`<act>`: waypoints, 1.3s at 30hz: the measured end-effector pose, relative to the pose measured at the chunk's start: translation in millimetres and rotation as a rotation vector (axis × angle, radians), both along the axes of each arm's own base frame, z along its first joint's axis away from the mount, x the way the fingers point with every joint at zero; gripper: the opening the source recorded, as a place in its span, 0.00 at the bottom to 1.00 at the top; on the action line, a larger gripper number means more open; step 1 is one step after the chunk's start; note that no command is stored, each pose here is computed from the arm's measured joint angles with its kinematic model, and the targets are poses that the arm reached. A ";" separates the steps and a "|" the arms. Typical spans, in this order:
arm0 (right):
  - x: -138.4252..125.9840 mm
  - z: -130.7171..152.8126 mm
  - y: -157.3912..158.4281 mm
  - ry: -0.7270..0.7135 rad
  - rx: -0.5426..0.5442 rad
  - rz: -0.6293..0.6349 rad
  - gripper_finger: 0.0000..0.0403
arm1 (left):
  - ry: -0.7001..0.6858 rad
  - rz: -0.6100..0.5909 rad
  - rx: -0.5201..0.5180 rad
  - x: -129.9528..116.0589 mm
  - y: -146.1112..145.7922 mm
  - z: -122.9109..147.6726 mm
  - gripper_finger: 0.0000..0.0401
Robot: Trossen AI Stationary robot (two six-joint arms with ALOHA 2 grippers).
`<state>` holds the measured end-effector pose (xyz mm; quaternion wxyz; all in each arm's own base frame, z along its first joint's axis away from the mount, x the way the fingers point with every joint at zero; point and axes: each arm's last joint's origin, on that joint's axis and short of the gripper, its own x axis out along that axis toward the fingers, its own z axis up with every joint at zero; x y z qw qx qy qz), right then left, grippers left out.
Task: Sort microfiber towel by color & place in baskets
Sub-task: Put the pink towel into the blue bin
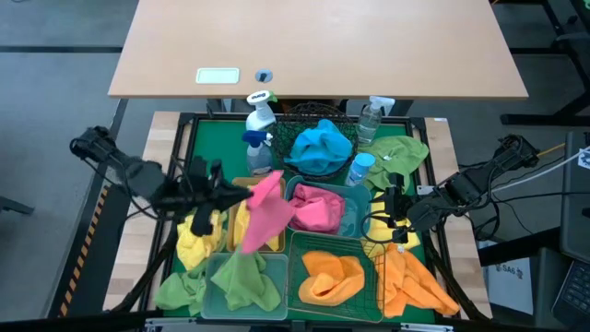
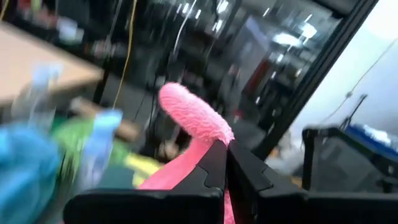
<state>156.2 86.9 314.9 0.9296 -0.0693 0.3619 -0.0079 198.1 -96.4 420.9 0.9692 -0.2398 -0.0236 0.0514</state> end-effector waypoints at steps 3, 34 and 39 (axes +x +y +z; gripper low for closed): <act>0.0 0.0 0.0 0.000 0.000 0.000 0.46 | -0.109 0.005 0.060 14.2 9.2 9.1 0.00; 0.0 0.0 0.0 0.000 0.002 -0.001 0.46 | 0.193 -0.140 0.234 162.4 58.7 -109.1 0.00; 0.0 0.0 0.0 0.000 0.002 -0.002 0.46 | 0.418 -0.164 0.243 172.6 57.4 -149.5 0.00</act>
